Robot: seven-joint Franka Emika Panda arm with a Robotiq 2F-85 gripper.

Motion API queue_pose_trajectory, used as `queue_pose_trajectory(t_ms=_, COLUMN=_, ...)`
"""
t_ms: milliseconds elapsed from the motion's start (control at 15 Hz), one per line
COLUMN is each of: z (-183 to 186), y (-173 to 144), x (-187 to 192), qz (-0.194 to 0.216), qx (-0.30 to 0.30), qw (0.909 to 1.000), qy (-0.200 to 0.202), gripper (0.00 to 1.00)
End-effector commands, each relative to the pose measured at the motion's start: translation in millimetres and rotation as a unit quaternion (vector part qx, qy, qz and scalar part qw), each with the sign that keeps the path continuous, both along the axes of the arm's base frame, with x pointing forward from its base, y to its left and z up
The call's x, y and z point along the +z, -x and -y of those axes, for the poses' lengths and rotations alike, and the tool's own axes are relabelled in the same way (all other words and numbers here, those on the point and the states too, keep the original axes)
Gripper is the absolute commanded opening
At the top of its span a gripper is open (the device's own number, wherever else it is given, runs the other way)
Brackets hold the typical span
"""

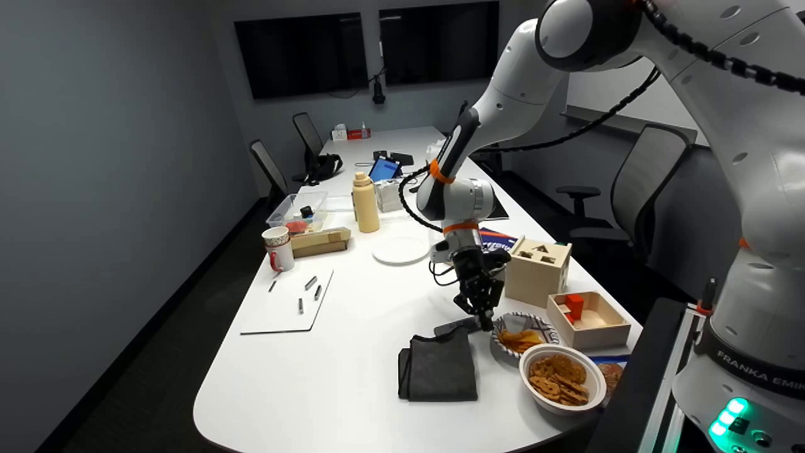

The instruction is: Use the spoon to stir in the bowl

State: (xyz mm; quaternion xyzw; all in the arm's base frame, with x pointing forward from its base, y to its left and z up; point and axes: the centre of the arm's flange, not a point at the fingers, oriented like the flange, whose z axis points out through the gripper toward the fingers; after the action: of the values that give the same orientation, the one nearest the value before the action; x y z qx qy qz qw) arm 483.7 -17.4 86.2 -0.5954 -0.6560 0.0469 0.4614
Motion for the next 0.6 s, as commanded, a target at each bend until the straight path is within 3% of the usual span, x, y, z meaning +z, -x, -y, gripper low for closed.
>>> queue_pose_trajectory(t_ms=0, z=-3, y=-18, x=-12, qz=-0.028, qx=0.0, qw=0.9996, qy=0.009, gripper=0.01)
queue_pose_trajectory(t_ms=267, z=-4, y=-22, x=-22, qz=-0.038, qx=-0.002, qw=0.9992, qy=0.011, gripper=0.01)
queue_pose_trajectory(t_ms=333, z=-5, y=-22, x=-23, qz=-0.038, qx=-0.002, qw=0.9992, qy=0.012, gripper=0.28)
queue_pose_trajectory(t_ms=400, z=-4, y=-23, x=-24, qz=-0.037, qx=-0.003, qw=0.9992, qy=0.014, gripper=0.29)
queue_pose_trajectory(t_ms=533, z=-4, y=-22, x=-25, qz=-0.037, qx=-0.005, qw=0.9992, qy=0.015, gripper=0.43)
